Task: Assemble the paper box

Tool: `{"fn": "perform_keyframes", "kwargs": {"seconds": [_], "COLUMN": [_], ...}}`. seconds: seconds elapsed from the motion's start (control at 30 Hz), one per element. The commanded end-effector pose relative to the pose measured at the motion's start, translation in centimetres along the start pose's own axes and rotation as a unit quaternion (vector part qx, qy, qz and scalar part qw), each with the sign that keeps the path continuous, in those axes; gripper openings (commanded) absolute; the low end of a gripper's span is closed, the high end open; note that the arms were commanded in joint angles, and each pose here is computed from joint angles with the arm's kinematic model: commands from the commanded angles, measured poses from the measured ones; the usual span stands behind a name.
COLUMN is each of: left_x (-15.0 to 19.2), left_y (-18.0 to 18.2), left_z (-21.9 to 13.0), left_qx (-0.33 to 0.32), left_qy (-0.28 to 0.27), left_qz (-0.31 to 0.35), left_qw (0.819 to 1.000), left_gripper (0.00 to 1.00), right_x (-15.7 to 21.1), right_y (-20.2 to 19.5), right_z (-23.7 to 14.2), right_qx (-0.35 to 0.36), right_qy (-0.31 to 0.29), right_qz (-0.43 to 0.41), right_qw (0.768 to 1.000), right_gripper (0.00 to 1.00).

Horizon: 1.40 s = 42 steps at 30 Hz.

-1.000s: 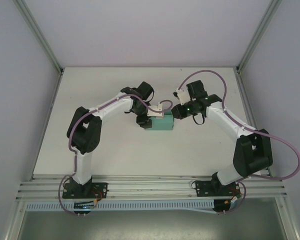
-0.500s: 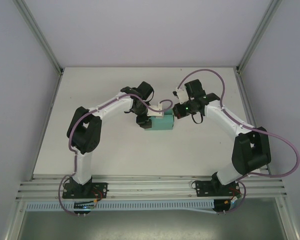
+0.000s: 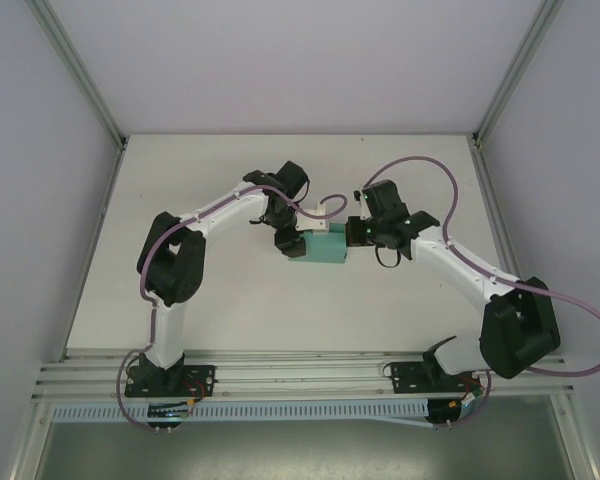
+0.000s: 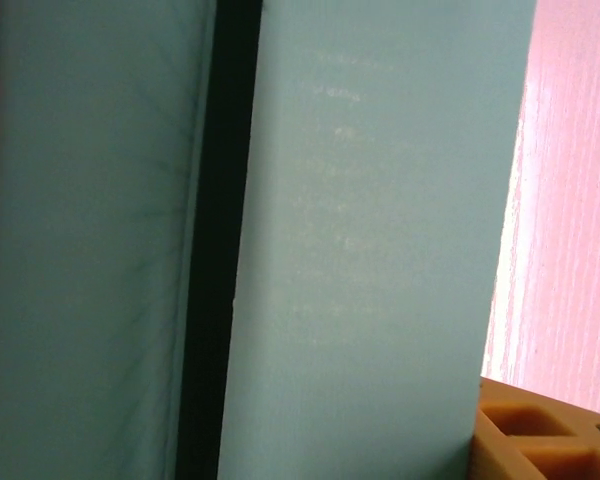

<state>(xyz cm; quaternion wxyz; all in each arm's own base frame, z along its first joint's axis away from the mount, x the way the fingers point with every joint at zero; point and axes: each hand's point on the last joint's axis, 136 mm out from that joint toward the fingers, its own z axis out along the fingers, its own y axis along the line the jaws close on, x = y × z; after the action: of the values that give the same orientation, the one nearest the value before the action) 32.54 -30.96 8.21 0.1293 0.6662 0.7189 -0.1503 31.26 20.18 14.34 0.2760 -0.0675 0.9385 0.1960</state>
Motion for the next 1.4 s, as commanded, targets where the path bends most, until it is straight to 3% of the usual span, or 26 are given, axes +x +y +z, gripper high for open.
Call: {"fn": "perform_keyframes", "kwargs": {"seconds": [0.0, 0.5, 0.7, 0.73, 0.9, 1.03, 1.37], "left_x": [-0.2, -0.7, -1.8, -2.0, -2.9, -4.0, -5.9], "left_y": [-0.4, -0.9, -1.0, -1.0, -1.2, -1.4, 1.4], "left_z": [0.7, 0.9, 0.3, 0.1, -0.9, -2.3, -7.9], "left_qx": [0.02, 0.03, 0.035, 0.035, 0.038, 0.033, -0.095], "left_qy": [0.008, 0.008, -0.013, -0.016, -0.031, -0.052, -0.108], "left_qz": [-0.02, -0.022, -0.028, -0.031, -0.037, -0.039, -0.094], "left_qw": [1.0, 0.999, 0.999, 0.999, 0.998, 0.997, 0.985], "left_gripper": [0.56, 0.56, 0.68, 0.74, 0.81, 0.99, 0.99], "right_x": [0.4, 3.6, 6.1, 6.3, 6.0, 5.5, 4.6], "right_y": [-1.2, -2.0, -4.2, -4.4, -4.6, -4.3, -2.5], "right_z": [0.0, 0.9, 1.8, 2.0, 2.2, 1.9, 1.1], "right_qx": [0.038, 0.074, 0.119, 0.123, 0.138, 0.14, 0.163], "right_qy": [-0.027, -0.062, -0.06, -0.062, -0.08, -0.082, -0.049], "right_qz": [0.049, 0.098, 0.058, 0.048, 0.031, 0.032, 0.016], "right_qw": [0.998, 0.99, 0.989, 0.989, 0.987, 0.986, 0.985], "right_gripper": [0.0, 0.0, 0.0, 0.0, 0.0, 0.0, 0.0]}}
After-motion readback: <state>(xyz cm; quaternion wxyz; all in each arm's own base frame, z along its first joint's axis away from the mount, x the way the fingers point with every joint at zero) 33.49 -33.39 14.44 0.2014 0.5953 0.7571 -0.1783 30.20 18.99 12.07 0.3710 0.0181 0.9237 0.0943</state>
